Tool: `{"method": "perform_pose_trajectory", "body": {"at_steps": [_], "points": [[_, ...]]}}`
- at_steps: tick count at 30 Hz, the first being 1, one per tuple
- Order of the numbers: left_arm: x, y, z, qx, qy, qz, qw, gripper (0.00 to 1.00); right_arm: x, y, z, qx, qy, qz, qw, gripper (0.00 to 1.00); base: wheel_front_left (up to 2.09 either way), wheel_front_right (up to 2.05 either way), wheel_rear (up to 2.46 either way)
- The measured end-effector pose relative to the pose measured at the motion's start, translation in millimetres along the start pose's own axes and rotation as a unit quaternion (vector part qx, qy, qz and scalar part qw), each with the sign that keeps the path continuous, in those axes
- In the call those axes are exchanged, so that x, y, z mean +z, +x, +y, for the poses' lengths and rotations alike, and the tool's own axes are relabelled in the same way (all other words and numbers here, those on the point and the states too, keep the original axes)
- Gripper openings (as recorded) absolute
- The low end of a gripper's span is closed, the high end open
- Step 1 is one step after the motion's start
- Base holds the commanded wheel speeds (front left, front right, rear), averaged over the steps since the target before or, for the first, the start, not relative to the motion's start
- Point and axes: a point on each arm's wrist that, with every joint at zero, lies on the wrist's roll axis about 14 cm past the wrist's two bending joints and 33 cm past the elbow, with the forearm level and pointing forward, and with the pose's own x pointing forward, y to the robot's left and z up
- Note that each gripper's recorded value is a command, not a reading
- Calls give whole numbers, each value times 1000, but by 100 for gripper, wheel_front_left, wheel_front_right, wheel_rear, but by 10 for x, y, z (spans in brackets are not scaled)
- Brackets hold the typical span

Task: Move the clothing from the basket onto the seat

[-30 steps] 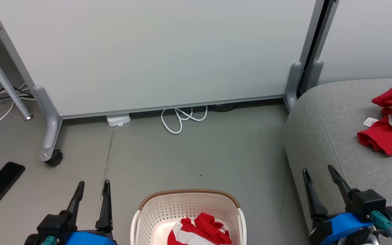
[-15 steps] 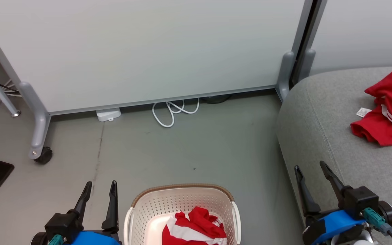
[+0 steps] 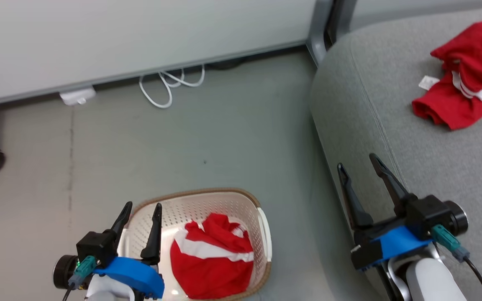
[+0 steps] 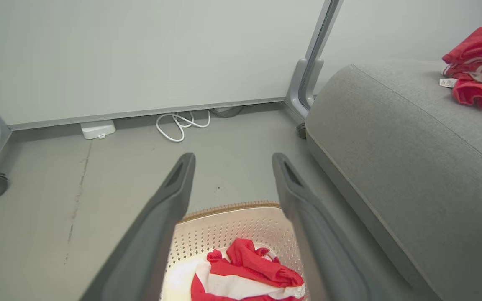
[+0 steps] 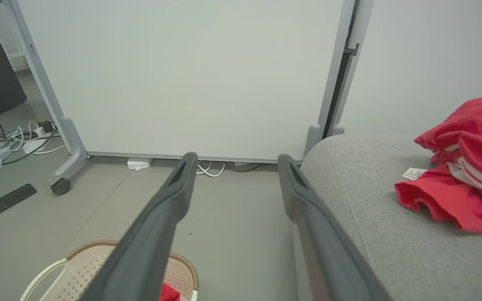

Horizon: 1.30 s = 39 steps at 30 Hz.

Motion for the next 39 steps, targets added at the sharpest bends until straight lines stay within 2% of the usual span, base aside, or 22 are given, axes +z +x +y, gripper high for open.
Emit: {"method": "perform_pose_trajectory", "body": {"at_steps": [8,22,33,39], "points": [[-652,431,-278,-76,3,104,992,100,-221,202,-137,-12,9,16,1000,100,0,0,0],[-1725,804,-567,-178,24,249,952,100,-823,275,-386,-39,5,84,996,100,0,0,0],[-2329,1084,-451,-173,2,317,932,100,-1272,372,-431,-40,13,129,991,100,0,0,0],[-2557,1188,-436,-197,28,333,922,100,-1420,376,-466,-45,16,144,988,100,0,0,0]]}}
